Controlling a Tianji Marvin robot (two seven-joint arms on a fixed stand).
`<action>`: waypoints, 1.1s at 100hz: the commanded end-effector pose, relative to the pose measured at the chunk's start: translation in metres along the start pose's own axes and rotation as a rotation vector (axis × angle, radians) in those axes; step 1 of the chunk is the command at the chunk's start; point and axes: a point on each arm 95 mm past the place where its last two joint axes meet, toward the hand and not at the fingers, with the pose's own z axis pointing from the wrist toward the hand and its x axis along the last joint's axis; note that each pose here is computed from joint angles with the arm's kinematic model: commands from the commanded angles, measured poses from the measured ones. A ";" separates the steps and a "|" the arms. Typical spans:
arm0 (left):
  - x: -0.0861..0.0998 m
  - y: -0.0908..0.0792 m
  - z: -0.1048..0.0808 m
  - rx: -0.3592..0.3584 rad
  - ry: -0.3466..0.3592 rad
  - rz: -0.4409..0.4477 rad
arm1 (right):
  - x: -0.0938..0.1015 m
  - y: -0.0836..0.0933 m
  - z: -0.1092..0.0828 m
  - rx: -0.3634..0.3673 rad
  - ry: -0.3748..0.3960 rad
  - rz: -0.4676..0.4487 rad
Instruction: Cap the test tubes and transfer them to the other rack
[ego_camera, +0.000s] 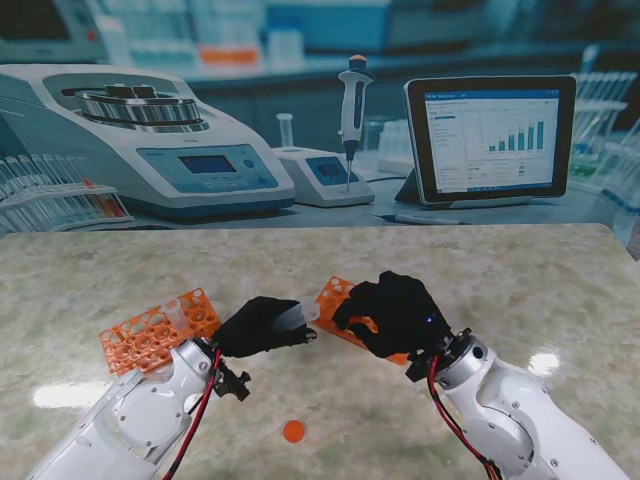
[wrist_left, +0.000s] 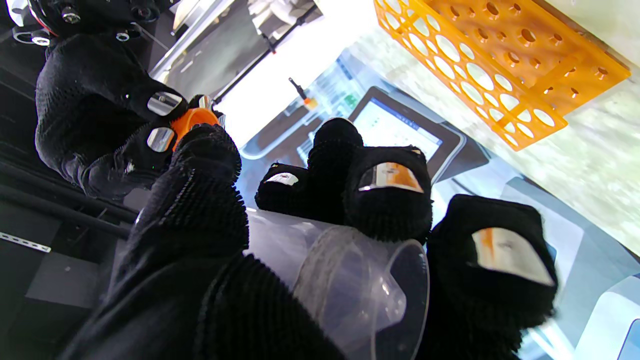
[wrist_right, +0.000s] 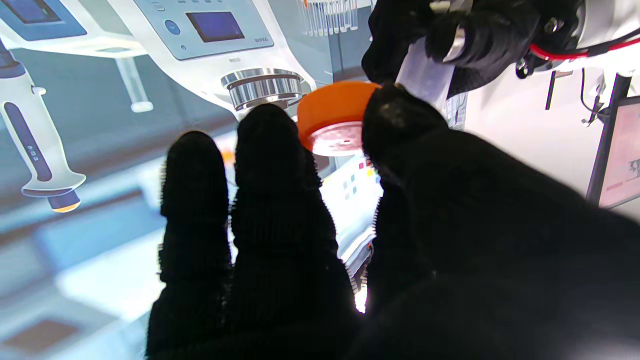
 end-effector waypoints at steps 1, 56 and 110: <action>0.000 0.001 0.000 -0.008 0.002 -0.002 | 0.002 0.002 0.004 -0.020 -0.008 0.009; 0.002 0.001 -0.001 -0.018 0.019 -0.002 | -0.001 0.002 0.020 -0.074 -0.047 0.089; 0.005 0.002 -0.002 -0.021 0.033 -0.001 | -0.003 -0.004 0.031 -0.069 -0.055 0.130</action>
